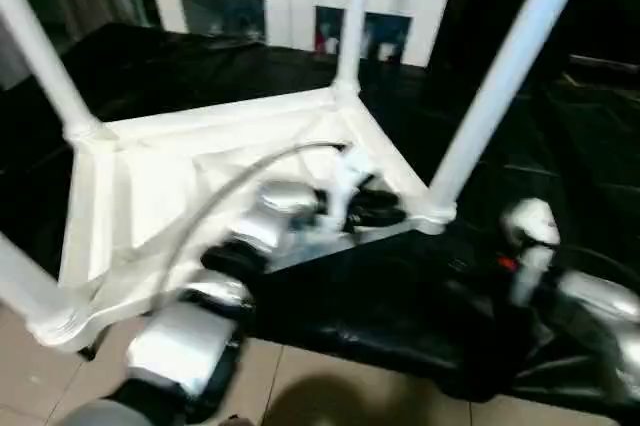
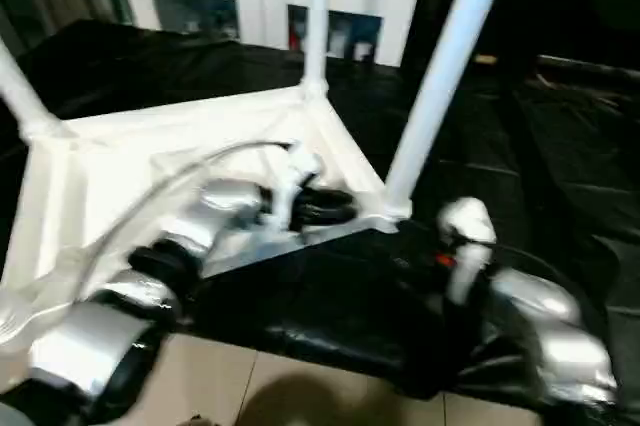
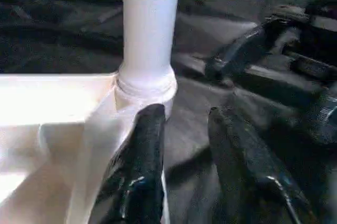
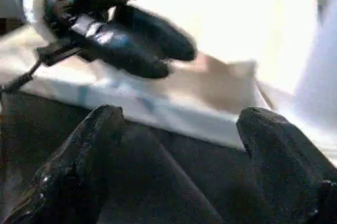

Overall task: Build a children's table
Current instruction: Rotate leg to tighten

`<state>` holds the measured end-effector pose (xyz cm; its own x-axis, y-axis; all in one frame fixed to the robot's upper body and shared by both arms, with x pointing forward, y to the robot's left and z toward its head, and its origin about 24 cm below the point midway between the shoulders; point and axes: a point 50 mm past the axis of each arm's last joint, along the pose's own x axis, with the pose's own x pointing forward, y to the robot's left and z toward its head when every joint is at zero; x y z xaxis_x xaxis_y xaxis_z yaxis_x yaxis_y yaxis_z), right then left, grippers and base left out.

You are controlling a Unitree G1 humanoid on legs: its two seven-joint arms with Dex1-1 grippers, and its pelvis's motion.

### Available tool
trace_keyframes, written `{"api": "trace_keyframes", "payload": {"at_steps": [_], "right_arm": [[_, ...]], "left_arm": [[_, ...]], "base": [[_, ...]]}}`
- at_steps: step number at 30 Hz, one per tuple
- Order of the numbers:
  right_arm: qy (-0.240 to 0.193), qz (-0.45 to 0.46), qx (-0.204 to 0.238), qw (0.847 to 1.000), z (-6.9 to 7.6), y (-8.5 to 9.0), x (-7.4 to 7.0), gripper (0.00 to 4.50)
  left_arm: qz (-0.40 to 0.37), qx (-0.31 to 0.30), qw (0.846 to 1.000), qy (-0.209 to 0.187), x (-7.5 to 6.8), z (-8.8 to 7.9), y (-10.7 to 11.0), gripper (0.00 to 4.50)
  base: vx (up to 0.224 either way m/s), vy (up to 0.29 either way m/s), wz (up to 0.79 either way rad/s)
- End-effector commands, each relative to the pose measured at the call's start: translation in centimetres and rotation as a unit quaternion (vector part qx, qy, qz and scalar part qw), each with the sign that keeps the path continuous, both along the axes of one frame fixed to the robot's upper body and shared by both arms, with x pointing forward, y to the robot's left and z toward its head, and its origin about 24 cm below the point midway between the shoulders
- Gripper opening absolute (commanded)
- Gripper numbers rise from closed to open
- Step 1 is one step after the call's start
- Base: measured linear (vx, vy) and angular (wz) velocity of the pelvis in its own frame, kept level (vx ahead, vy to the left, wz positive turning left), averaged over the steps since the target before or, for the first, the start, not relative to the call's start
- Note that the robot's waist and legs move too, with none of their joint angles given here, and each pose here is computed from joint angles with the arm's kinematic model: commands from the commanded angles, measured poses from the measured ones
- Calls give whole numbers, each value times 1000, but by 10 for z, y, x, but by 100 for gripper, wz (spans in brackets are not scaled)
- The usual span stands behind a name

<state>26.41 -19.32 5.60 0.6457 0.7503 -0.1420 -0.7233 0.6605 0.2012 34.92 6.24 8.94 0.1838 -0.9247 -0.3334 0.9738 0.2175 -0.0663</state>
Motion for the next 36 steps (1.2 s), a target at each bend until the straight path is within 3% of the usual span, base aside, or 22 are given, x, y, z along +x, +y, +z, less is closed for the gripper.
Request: {"api": "trace_keyframes", "payload": {"at_steps": [1,5,11,18,21,23,25,26,28,32,36], "right_arm": [[-1,-13,-4,1000,0,3,6,377],[-5,-47,28,999,-3,26,25,377],[2,-96,79,992,-6,47,49,377],[5,-176,103,979,-5,51,71,377],[7,-275,104,956,-5,37,87,377],[7,-293,106,950,-5,32,89,377],[11,-336,111,935,-6,20,91,377],[13,-376,108,920,-7,8,92,377],[13,-392,108,913,-8,2,93,377],[17,-493,109,863,-10,-40,91,377],[5,-518,98,850,-7,-60,88,377]], "left_arm": [[-31,21,999,27,-8,-2,9,190],[-71,77,992,69,-30,-4,46,231],[-71,117,984,115,-58,-11,68,281],[-34,164,978,121,-71,-19,81,326],[9,205,973,103,-71,-28,93,337],[19,208,973,95,-70,-28,95,359],[37,208,974,77,-67,-27,96,368],[50,203,976,63,-64,-26,97,379],[56,203,976,56,-64,-25,97,391],[73,201,977,12,-60,-24,100,414],[76,188,979,-9,-60,-23,100,441]], "base": [[0,0,0],[0,0,0],[0,0,0],[0,0,0],[0,0,0],[0,0,0],[0,0,0],[0,0,0],[0,0,0],[0,0,0],[0,0,0]]}}
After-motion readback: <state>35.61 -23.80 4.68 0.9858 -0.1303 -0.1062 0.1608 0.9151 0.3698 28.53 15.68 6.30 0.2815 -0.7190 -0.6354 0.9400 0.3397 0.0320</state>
